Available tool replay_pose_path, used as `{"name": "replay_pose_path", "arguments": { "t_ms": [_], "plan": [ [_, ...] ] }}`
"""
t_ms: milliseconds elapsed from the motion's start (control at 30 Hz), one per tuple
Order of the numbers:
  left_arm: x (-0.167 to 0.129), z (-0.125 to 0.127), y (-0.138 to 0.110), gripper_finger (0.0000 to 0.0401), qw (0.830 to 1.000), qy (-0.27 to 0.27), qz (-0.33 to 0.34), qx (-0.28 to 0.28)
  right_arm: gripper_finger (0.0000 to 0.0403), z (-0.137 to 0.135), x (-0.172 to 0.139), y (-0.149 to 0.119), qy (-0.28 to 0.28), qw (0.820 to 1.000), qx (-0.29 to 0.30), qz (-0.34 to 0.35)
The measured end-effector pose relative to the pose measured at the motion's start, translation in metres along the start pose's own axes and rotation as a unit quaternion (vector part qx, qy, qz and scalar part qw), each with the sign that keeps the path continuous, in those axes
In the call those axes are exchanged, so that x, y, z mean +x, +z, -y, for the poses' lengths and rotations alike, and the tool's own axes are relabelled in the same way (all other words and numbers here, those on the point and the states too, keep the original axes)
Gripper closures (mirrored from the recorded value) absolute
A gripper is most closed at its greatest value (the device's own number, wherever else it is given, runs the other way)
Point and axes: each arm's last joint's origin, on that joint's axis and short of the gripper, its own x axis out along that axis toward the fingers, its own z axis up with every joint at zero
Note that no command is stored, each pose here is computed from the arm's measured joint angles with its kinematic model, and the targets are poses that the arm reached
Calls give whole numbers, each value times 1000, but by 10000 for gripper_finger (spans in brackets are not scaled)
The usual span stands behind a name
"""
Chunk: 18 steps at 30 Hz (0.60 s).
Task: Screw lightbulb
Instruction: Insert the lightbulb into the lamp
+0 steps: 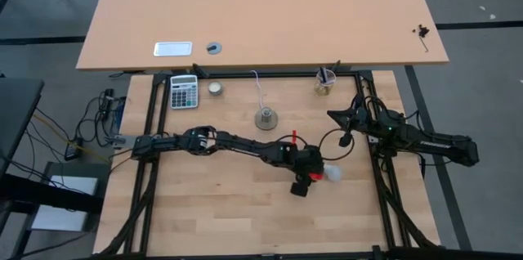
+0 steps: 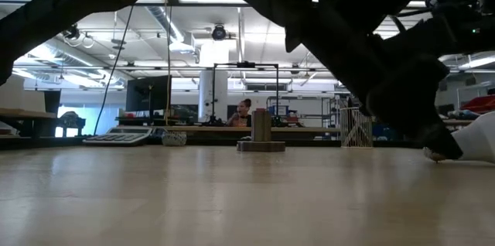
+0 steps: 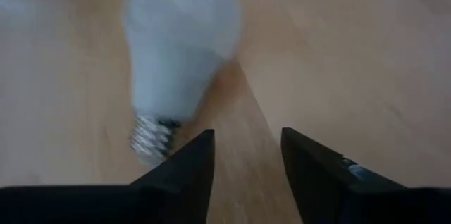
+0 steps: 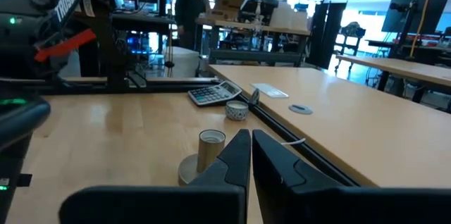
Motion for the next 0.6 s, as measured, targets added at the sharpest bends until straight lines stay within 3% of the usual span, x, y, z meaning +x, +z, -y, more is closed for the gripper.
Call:
{"name": "replay_pose_path", "arguments": {
  "t_ms": [433,600],
  "plan": [
    [-19,-10,28,223,997,70,27,23,380,0,0,0,0,1000,0,0],
    [-21,-31,24,223,997,49,41,-39,378,0,0,0,0,1000,0,0]
  ]
}}
